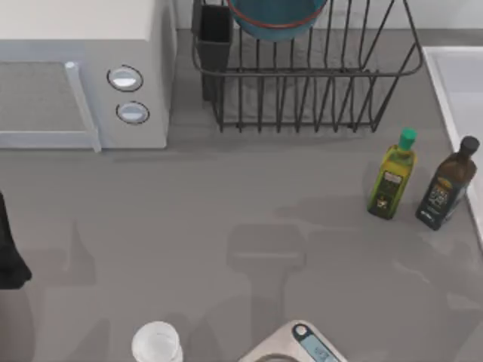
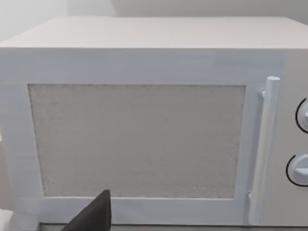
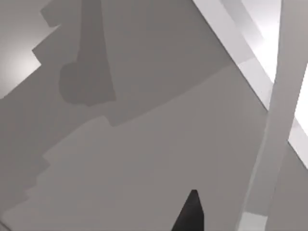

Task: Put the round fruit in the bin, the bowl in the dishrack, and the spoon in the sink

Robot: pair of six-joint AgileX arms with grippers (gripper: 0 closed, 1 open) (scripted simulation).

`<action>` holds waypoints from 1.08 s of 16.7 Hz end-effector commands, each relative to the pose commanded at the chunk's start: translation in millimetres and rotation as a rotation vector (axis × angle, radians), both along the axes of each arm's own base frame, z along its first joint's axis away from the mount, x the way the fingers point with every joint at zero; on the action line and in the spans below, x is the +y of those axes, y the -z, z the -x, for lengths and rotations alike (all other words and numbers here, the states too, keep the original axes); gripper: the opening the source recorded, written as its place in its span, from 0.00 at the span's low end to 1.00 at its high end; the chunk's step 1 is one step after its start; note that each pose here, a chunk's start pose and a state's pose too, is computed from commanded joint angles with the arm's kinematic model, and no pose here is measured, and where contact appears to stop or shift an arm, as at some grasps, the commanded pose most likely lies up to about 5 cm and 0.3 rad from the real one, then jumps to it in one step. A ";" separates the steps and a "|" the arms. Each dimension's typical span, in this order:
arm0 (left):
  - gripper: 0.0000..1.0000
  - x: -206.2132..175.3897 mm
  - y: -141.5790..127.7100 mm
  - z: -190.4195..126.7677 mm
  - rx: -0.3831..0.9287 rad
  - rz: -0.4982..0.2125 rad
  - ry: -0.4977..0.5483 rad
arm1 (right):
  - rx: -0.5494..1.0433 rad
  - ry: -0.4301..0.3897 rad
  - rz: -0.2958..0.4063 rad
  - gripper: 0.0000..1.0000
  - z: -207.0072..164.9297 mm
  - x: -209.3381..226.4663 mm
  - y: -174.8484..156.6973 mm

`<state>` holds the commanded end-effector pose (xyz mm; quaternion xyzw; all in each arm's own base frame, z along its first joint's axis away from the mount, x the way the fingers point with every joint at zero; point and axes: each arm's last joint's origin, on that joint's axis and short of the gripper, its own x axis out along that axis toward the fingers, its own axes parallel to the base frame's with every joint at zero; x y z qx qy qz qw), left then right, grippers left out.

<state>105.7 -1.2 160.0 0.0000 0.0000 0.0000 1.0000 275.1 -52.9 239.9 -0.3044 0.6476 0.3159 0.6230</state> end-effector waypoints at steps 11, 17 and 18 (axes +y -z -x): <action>1.00 0.0 0.0 0.0 0.000 0.000 0.000 | 0.041 0.097 0.000 0.00 -152.0 -66.7 -4.9; 1.00 0.0 0.0 0.0 0.000 0.000 0.000 | -0.008 -0.010 -0.002 0.00 -203.6 -42.7 26.9; 1.00 0.0 0.0 0.0 0.000 0.000 0.000 | -0.019 -0.031 -0.002 0.00 -209.0 -36.8 30.5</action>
